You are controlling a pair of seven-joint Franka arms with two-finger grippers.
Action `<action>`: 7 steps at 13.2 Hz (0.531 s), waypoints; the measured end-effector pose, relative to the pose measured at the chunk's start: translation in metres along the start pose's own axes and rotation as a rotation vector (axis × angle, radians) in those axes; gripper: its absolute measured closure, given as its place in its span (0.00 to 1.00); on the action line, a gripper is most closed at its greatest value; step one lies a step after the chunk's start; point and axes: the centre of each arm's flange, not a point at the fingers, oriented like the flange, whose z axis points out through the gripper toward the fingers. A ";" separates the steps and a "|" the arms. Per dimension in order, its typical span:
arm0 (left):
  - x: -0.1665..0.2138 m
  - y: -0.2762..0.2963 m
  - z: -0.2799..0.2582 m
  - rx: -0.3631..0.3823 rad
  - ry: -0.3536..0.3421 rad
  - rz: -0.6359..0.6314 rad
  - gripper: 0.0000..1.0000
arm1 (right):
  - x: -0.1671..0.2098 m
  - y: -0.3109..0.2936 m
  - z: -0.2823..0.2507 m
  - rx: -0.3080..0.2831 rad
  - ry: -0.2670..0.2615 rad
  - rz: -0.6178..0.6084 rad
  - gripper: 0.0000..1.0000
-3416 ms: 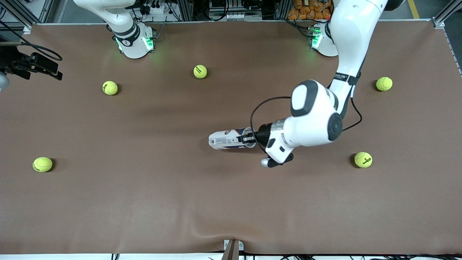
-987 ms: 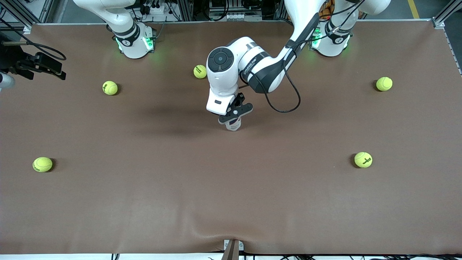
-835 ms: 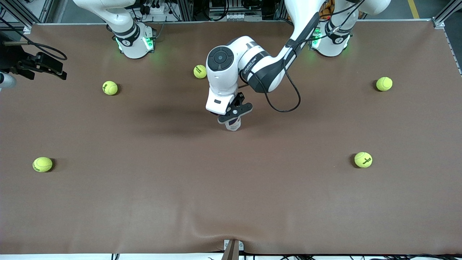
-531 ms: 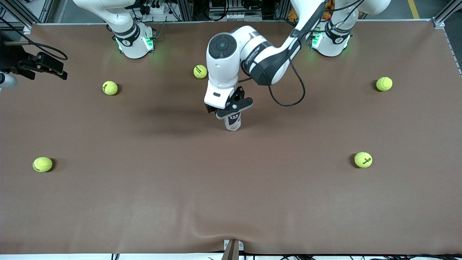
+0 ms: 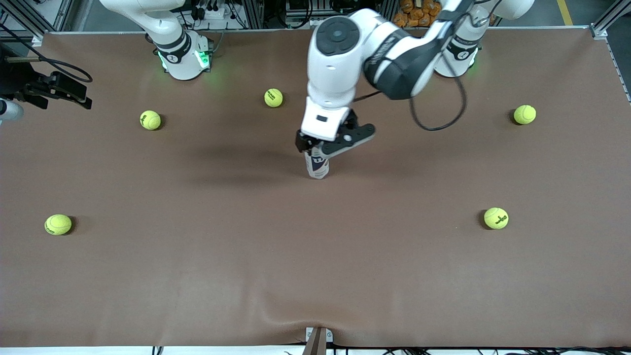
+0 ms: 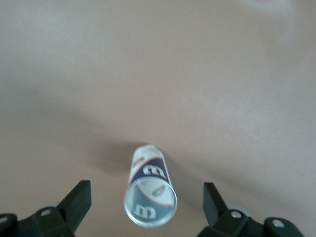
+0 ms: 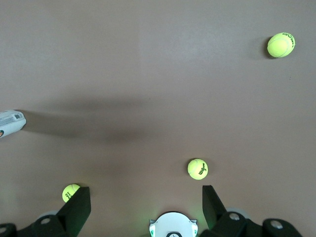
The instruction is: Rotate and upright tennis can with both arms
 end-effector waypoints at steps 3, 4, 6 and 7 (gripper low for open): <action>0.058 -0.030 -0.027 -0.025 0.027 0.003 0.00 | 0.000 0.001 0.000 0.000 0.000 0.002 0.00; 0.079 -0.043 -0.035 -0.028 0.035 0.007 0.00 | 0.000 0.001 0.000 0.000 0.000 0.003 0.00; 0.115 -0.069 -0.044 -0.019 0.040 0.006 0.00 | 0.000 0.002 0.000 0.000 -0.001 0.003 0.00; 0.131 -0.080 -0.045 -0.013 0.041 -0.001 0.00 | 0.000 0.001 0.000 0.000 -0.001 0.003 0.00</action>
